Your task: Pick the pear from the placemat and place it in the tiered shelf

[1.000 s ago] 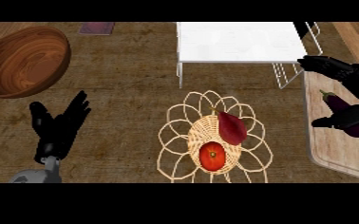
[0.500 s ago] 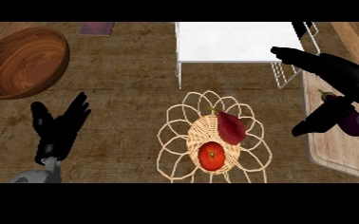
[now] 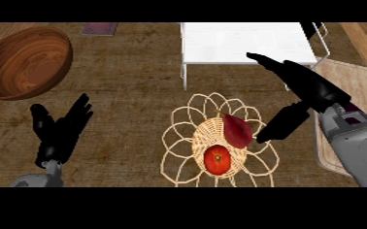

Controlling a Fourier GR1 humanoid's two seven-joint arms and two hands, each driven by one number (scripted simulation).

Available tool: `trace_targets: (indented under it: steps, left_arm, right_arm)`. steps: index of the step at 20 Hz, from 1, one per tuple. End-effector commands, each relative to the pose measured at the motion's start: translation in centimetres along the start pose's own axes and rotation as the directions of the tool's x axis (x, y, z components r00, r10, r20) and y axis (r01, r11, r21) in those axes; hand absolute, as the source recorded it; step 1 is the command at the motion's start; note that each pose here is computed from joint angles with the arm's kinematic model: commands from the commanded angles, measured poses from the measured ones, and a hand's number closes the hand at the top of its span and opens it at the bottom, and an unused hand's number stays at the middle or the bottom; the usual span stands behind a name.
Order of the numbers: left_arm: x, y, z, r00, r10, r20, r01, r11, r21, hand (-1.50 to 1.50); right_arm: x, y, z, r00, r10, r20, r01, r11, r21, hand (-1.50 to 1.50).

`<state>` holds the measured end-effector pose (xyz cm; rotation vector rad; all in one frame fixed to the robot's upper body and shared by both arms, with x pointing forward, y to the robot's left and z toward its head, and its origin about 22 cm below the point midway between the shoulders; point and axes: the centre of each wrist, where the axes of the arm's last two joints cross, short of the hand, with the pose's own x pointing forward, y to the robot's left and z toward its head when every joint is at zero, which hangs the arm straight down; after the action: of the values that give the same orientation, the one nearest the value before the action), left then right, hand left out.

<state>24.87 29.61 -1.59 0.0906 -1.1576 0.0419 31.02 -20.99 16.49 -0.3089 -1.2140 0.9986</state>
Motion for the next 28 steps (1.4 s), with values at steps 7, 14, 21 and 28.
trace_targets:
  steps: [7, 14, 21, 28]
  left_arm:
    - [-0.9, -3.3, -0.8, 0.999, -0.006, -0.042, 0.006, 1.000, -0.004, 0.00]
    - [-1.0, 0.0, 0.2, 0.999, -0.004, -0.053, 0.005, 1.000, 0.026, 0.00]
    - [0.6, -0.2, -0.6, 0.999, -0.011, -0.049, 0.012, 1.000, 0.014, 0.00]
    - [-0.9, -0.2, -1.5, 0.998, 0.005, -0.057, -0.004, 1.000, 0.001, 0.00]
  right_arm:
    - [2.3, 4.0, -1.3, 0.984, 0.142, -0.108, -0.134, 0.988, 0.071, -1.50]
    - [1.8, 7.1, -0.8, 0.968, 0.180, -0.177, -0.176, 0.984, 0.034, -1.50]
    - [1.2, 8.7, -2.9, 0.962, 0.189, -0.198, -0.185, 0.982, 0.038, -1.50]
    - [-0.8, 11.1, -2.2, 0.952, 0.218, -0.215, -0.221, 0.975, 0.012, -1.50]
